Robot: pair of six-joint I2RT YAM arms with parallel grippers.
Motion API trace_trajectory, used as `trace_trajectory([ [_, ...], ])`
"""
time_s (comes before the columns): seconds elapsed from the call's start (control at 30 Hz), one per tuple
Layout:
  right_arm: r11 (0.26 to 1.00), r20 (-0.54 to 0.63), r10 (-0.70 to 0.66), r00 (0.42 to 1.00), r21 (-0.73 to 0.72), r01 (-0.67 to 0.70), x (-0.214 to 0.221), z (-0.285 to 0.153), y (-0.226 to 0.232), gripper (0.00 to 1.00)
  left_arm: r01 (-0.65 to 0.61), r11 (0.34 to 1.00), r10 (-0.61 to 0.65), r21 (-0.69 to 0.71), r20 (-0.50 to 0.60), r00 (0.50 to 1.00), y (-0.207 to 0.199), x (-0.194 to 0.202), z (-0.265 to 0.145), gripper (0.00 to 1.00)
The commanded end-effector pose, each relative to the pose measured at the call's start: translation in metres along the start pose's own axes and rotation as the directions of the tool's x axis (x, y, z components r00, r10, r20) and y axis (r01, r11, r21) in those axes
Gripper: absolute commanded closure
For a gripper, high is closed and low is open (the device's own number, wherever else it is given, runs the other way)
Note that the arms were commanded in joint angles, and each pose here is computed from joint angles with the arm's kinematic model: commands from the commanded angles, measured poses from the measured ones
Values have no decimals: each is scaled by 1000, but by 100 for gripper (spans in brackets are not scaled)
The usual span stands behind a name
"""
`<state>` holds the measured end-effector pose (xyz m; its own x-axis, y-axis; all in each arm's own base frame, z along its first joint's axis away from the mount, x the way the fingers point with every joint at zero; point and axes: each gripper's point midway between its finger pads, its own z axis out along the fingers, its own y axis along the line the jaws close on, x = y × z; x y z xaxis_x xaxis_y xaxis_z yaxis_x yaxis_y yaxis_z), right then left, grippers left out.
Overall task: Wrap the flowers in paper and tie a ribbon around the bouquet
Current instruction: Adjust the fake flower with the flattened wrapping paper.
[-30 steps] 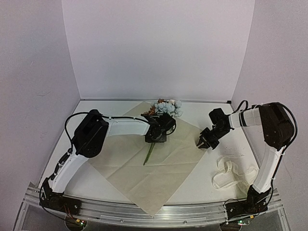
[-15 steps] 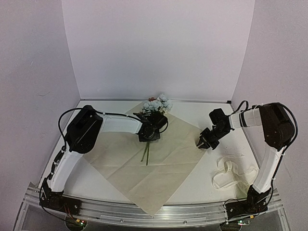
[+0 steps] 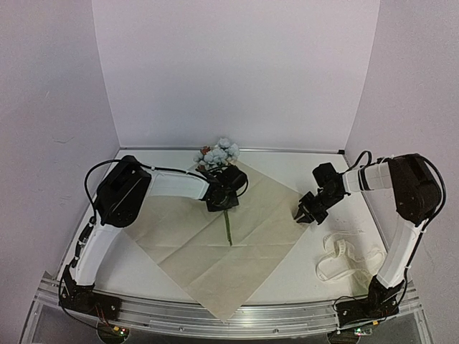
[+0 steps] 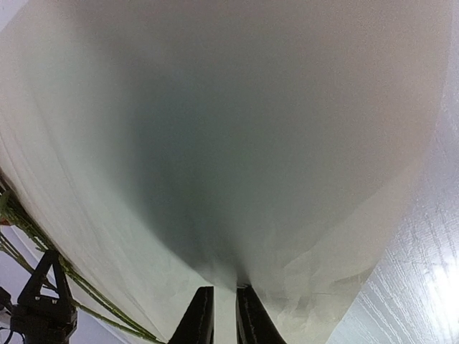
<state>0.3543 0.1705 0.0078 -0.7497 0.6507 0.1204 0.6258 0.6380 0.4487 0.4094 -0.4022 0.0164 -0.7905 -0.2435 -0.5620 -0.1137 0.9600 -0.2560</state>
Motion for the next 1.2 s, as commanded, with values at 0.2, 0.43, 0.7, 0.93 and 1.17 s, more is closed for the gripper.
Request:
trace_trajectory([
  [0.2,991,-57,-19,998,129,26,17,10,-18,88,-165,986,165,26,-4,986,6,-8,-17,100],
  [0.43,990,-76,-53,996,128,62,20,13,-5,87,-220,975,220,18,-5,976,17,-7,-20,100],
  [0.7,981,-80,-97,992,161,108,26,-2,-4,86,-241,970,242,35,-2,970,18,-9,-24,90],
  [0.93,980,-117,-167,979,88,178,46,-25,14,76,-266,962,264,62,31,964,11,-21,-37,68],
  [1.17,928,-118,-369,922,14,373,75,-61,36,64,-269,958,263,95,71,962,10,-37,-64,50],
])
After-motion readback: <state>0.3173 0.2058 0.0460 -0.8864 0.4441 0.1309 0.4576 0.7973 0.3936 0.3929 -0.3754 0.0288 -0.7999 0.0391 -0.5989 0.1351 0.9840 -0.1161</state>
